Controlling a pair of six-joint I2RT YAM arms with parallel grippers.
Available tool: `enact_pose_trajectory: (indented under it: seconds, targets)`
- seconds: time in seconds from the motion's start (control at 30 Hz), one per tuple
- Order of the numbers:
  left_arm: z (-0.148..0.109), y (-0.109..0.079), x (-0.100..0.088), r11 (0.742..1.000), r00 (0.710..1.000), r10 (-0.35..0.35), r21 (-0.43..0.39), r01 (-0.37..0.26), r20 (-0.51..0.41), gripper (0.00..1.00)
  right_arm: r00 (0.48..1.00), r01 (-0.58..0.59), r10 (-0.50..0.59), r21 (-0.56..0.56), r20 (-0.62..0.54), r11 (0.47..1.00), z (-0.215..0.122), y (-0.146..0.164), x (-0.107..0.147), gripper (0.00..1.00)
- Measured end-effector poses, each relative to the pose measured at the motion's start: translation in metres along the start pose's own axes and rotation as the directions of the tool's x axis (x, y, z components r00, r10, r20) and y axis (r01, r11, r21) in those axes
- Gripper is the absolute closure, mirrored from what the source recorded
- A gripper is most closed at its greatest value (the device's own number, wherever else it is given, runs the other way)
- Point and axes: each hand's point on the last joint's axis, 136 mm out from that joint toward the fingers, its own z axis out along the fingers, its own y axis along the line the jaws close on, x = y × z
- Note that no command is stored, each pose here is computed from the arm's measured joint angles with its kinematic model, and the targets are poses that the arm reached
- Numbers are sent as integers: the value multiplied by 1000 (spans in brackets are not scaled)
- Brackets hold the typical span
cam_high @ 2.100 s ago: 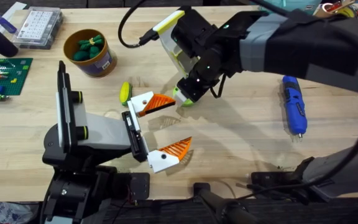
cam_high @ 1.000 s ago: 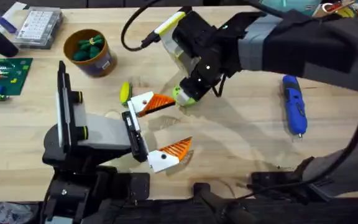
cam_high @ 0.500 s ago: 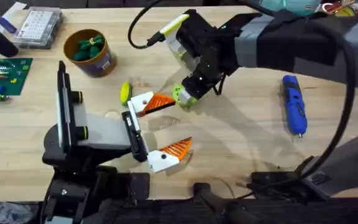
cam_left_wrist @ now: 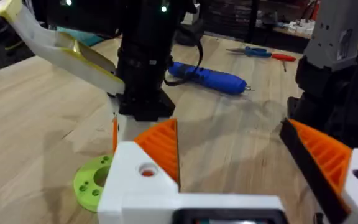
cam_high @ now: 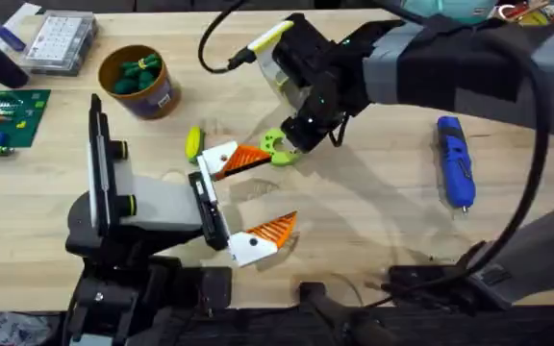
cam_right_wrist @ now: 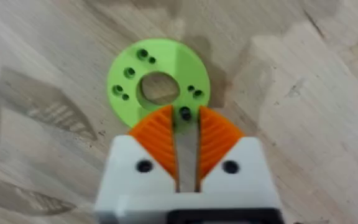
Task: Pick up the gripper from the table and insert it into the empty holder that is missing its gripper. Then pick up a screw, insert it into the mounting hole, and use the screwdriver to tighten it. Finally, clean up the table by picking up the vegetable and placing it into the bucket.
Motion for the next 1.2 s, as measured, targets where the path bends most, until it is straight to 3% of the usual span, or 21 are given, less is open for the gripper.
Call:
enact_pose_trajectory:
  seconds: [0.7,1.13,1.2]
  targets:
    - [0,0,0,1000,1000,0,0,0,0,14,999,-2,2,-2,-40,1000,-6,1,6,997]
    - [0,0,0,1000,1000,0,0,0,0,14,1000,-1,1,-8,-28,1000,-40,3,-8,997]
    - [0,0,0,1000,1000,0,0,0,0,14,1000,0,0,-7,8,1000,-68,4,-13,997]
